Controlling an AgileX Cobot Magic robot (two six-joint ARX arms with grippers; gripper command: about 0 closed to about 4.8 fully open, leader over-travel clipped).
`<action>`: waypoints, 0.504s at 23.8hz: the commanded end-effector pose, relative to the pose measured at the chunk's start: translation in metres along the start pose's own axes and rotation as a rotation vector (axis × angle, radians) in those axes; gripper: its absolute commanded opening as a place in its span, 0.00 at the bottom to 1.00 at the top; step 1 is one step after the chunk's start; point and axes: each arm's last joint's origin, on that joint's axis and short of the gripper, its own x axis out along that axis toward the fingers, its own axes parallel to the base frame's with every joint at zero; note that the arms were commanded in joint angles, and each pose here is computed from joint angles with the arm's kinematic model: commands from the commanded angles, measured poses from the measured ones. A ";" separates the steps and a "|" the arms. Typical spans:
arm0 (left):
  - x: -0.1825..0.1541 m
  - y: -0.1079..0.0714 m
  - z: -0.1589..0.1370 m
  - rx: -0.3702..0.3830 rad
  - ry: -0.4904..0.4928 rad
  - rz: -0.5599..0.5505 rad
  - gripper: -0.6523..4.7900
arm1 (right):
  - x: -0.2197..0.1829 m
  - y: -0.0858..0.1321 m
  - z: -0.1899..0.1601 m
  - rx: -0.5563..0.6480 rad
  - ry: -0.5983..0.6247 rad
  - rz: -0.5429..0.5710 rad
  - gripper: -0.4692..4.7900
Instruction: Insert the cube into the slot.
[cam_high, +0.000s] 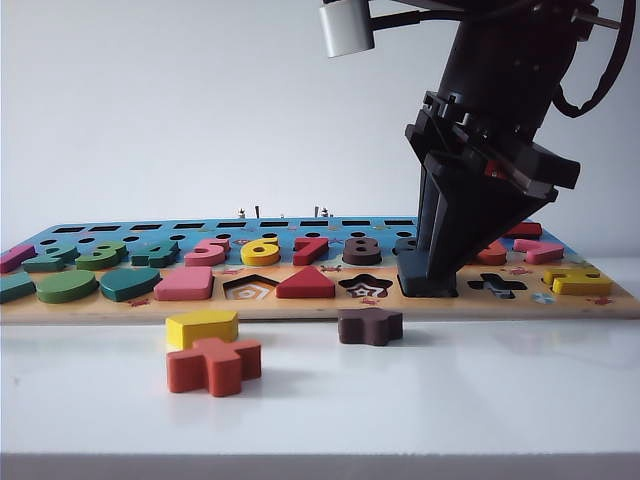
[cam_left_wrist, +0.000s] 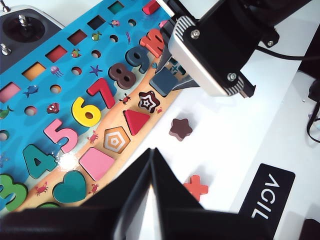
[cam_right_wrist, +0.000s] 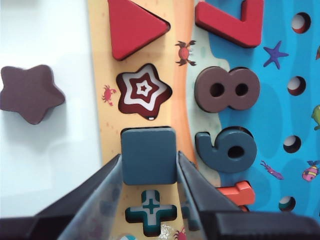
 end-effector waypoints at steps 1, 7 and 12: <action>-0.001 0.000 0.002 0.010 -0.019 0.000 0.16 | -0.001 0.000 0.001 0.001 -0.012 -0.002 0.28; -0.001 0.000 0.002 0.010 -0.018 0.000 0.16 | 0.000 0.001 0.000 0.000 -0.005 0.006 0.28; -0.001 0.000 0.002 0.010 -0.018 0.000 0.16 | 0.000 0.001 0.000 0.003 -0.005 0.007 0.29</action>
